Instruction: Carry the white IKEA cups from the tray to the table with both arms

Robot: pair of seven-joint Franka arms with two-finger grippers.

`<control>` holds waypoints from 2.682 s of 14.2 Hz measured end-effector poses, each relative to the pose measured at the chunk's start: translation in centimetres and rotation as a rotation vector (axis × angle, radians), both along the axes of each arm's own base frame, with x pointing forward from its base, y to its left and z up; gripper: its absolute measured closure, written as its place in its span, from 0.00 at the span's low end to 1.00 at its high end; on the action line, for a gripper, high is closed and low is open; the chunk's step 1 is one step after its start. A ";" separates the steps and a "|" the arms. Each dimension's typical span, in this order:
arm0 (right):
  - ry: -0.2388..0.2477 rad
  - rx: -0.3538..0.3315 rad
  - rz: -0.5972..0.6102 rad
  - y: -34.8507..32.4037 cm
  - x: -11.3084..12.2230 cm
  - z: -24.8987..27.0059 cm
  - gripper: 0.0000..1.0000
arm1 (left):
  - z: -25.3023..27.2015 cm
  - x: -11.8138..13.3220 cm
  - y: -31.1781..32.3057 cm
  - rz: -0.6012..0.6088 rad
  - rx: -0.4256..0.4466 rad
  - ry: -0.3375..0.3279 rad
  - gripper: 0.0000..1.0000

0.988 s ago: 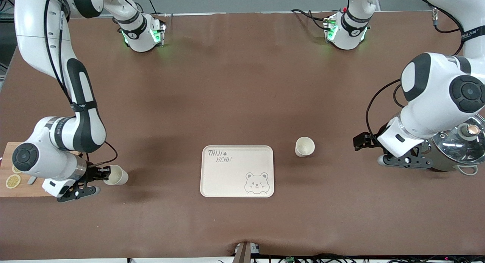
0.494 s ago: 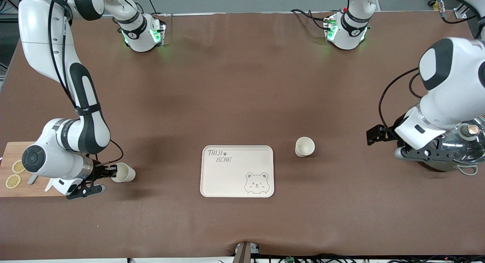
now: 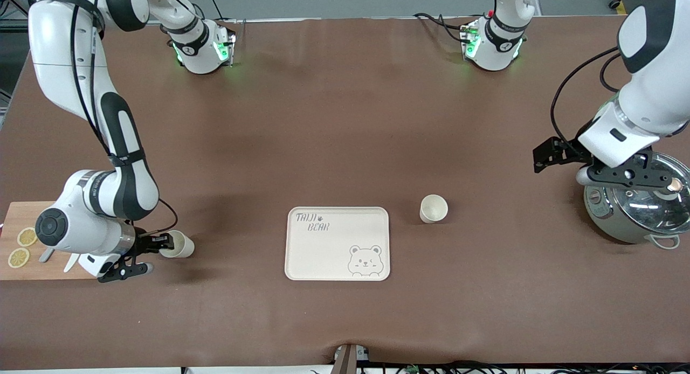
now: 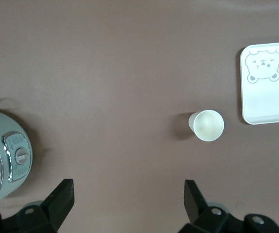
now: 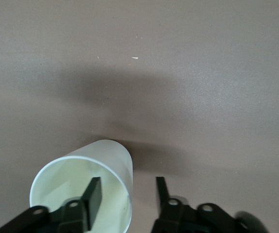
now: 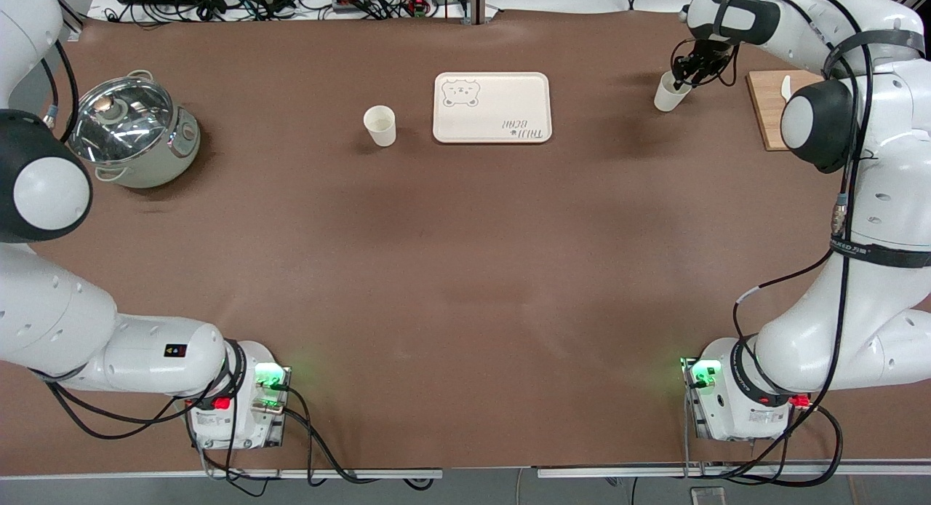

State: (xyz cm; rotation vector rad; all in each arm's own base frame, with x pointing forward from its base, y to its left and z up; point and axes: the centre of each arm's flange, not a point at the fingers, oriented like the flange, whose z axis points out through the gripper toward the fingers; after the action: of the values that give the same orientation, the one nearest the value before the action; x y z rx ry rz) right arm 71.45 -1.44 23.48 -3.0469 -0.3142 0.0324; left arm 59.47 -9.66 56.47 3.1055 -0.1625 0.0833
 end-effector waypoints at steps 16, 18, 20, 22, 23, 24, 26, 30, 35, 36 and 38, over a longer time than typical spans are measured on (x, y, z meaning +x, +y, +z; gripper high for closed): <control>-0.046 0.029 -0.033 -4.3 -3.1 21.6 0.00 | 0.9 -0.5 0.0 -0.036 0.006 -0.012 0.00; -0.039 0.015 -0.032 -4.8 -4.3 24.4 0.00 | 1.0 -0.6 0.2 -0.042 0.013 -0.016 0.00; -0.019 0.005 -0.052 -4.8 -5.9 27.1 0.00 | 1.2 -0.6 0.2 -0.043 0.015 -0.019 0.00; 0.004 0.003 -0.082 -4.8 -7.4 29.5 0.00 | 1.3 -0.7 0.3 -0.043 0.017 -0.021 0.00; 0.017 -0.009 -0.087 -4.8 -8.2 30.5 0.00 | 1.3 -0.7 0.3 -0.043 0.017 -0.022 0.00; 0.031 -0.022 -0.090 -4.7 -8.7 31.3 0.00 | 1.4 -0.6 0.3 -0.043 0.017 -0.024 0.00; 0.052 -0.046 -0.096 -4.1 -9.5 33.1 0.00 | 1.7 -0.7 0.2 -0.043 0.016 -0.029 0.00; 0.087 -0.082 -0.206 -2.2 -10.4 36.1 0.00 | 2.1 -0.7 0.3 -0.042 0.016 -0.037 0.00; 0.081 -0.082 -0.251 -1.3 -11.5 38.3 0.00 | 2.2 -0.7 0.3 -0.043 0.015 -0.039 0.00; 0.074 -0.081 -0.250 -1.1 -11.6 38.5 0.00 | 2.2 -0.7 0.3 -0.048 0.017 -0.040 0.00; 0.052 -0.078 -0.251 -1.1 -11.4 38.1 0.00 | 2.2 -0.7 0.3 -0.079 0.020 -0.041 0.00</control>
State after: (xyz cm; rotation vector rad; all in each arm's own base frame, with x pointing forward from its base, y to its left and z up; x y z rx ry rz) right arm 60.06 -2.52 61.60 -3.1307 0.0755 0.1099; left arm 58.78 -9.39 58.70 3.1140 -0.2878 0.1435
